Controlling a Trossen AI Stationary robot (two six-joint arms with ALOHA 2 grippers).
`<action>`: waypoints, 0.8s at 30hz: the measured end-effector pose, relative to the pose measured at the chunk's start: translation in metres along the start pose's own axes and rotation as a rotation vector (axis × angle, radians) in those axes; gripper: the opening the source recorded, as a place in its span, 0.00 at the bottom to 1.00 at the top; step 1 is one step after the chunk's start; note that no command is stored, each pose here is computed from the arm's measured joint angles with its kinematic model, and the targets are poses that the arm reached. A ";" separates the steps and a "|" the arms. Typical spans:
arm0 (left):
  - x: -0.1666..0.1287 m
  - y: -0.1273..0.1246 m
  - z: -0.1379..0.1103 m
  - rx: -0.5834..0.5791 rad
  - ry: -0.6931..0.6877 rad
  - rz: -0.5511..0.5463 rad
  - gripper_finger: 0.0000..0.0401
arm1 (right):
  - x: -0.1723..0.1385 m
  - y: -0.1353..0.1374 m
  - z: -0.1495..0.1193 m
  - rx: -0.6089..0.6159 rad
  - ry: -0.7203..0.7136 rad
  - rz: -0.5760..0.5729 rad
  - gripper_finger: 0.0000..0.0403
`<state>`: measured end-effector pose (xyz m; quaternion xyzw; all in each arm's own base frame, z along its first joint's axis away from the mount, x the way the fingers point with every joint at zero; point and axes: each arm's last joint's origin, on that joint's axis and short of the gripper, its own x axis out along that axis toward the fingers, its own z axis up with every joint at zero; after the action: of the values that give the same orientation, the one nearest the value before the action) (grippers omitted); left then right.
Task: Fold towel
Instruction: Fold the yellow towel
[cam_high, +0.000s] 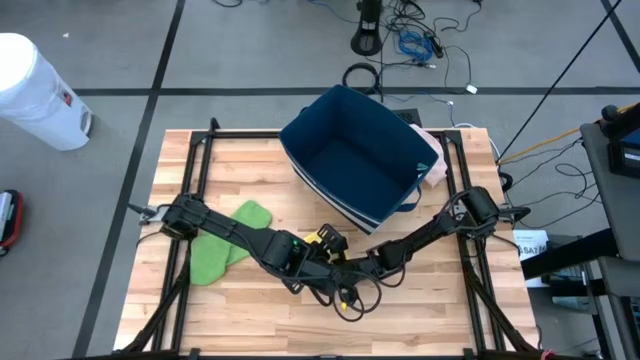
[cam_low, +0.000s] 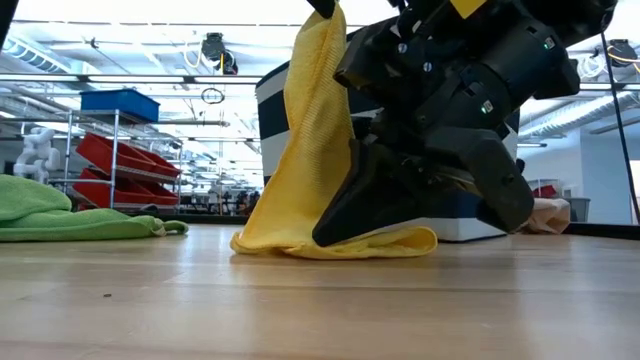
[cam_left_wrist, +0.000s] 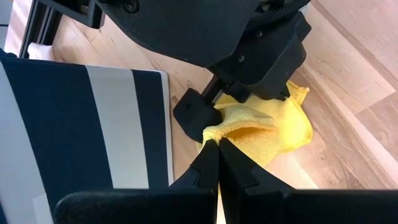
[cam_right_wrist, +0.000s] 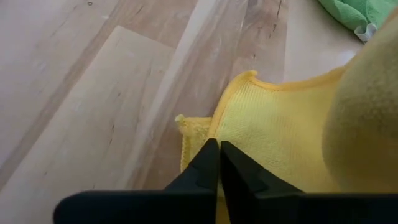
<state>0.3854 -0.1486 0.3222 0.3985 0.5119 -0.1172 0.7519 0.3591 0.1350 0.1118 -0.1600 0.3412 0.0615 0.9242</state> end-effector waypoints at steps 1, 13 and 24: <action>0.000 0.000 0.000 0.000 0.000 0.000 0.00 | 0.000 0.000 0.000 0.002 0.000 0.000 0.01; 0.000 -0.001 -0.002 -0.014 0.017 -0.008 0.00 | -0.051 0.013 0.023 -0.063 0.006 -0.050 0.00; 0.000 0.000 -0.001 -0.032 -0.004 -0.023 0.00 | -0.157 0.031 0.049 -0.100 -0.082 0.185 0.00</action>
<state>0.3851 -0.1481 0.3218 0.3805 0.5168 -0.1185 0.7577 0.2623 0.1799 0.2413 -0.1712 0.3126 0.1698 0.9187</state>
